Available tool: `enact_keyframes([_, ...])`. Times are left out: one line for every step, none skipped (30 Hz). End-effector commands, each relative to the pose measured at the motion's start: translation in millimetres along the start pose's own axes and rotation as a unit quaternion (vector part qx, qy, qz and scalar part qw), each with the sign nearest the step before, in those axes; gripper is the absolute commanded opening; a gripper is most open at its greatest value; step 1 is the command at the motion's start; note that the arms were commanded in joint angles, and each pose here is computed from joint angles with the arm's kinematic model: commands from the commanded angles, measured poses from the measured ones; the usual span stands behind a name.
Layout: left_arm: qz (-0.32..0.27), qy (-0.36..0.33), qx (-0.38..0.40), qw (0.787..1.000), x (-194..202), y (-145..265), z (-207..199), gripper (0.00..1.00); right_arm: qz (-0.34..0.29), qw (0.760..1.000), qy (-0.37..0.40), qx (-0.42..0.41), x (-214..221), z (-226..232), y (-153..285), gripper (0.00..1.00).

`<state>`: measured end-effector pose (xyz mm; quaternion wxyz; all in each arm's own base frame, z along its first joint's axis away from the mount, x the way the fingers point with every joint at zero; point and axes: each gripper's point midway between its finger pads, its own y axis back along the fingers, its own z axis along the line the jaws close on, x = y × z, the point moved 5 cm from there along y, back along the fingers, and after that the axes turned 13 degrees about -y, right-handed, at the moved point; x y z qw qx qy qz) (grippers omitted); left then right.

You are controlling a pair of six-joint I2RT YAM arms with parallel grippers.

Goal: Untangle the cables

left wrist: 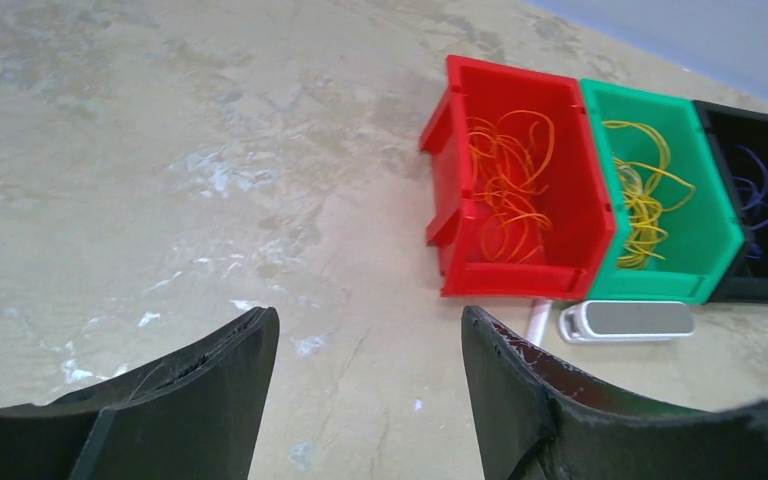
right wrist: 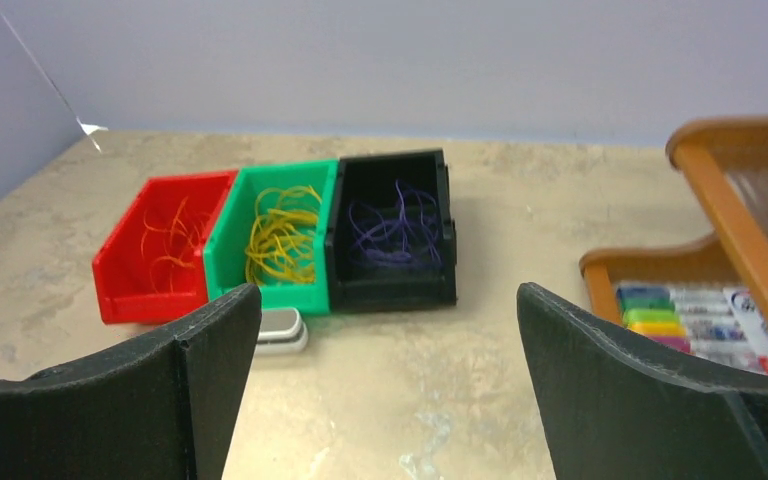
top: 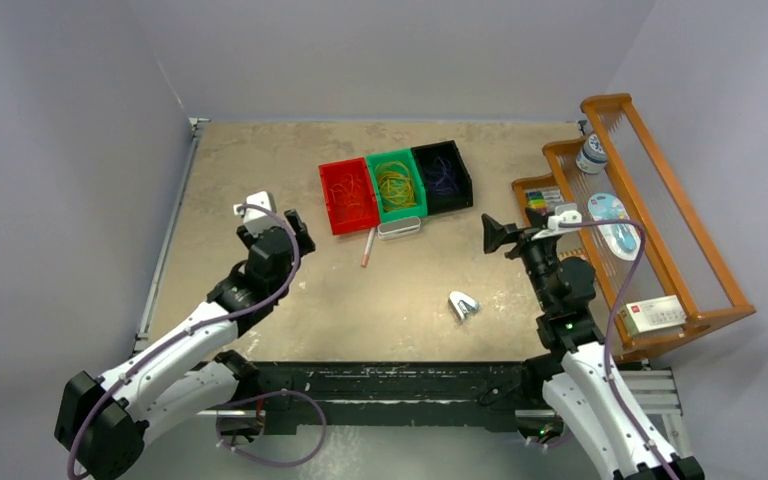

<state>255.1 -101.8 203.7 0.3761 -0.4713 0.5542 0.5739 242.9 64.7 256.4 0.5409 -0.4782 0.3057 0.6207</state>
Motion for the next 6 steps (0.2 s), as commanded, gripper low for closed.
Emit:
enact_keyframes([-0.052,0.066,-0.032,0.996,-13.2,1.6,9.6,0.67,-0.028,0.999,-0.020,0.013,-5.8,-2.4,-0.3,0.99])
enact_keyframes([-0.052,0.067,-0.037,0.996,-11.7,1.7,11.5,0.67,-0.030,0.999,-0.020,0.011,-6.0,-2.1,-1.0,0.99])
enact_keyframes([-0.052,0.067,-0.041,0.996,-10.8,1.8,13.1,0.68,-0.030,0.999,-0.019,0.011,-5.2,-2.4,-1.5,0.99])
enact_keyframes([-0.051,0.067,-0.055,0.995,-10.2,1.5,16.4,0.70,-0.033,0.999,-0.018,0.011,-6.2,-2.3,-2.4,0.99])
enact_keyframes([-0.049,0.066,-0.065,0.994,-10.6,1.5,18.3,0.71,-0.035,0.999,-0.016,0.010,-6.8,-2.3,-3.1,0.99])
enact_keyframes([-0.049,0.064,-0.067,0.994,-12.0,1.4,18.6,0.71,-0.037,0.999,-0.013,0.011,-7.4,-2.5,-3.8,0.99])
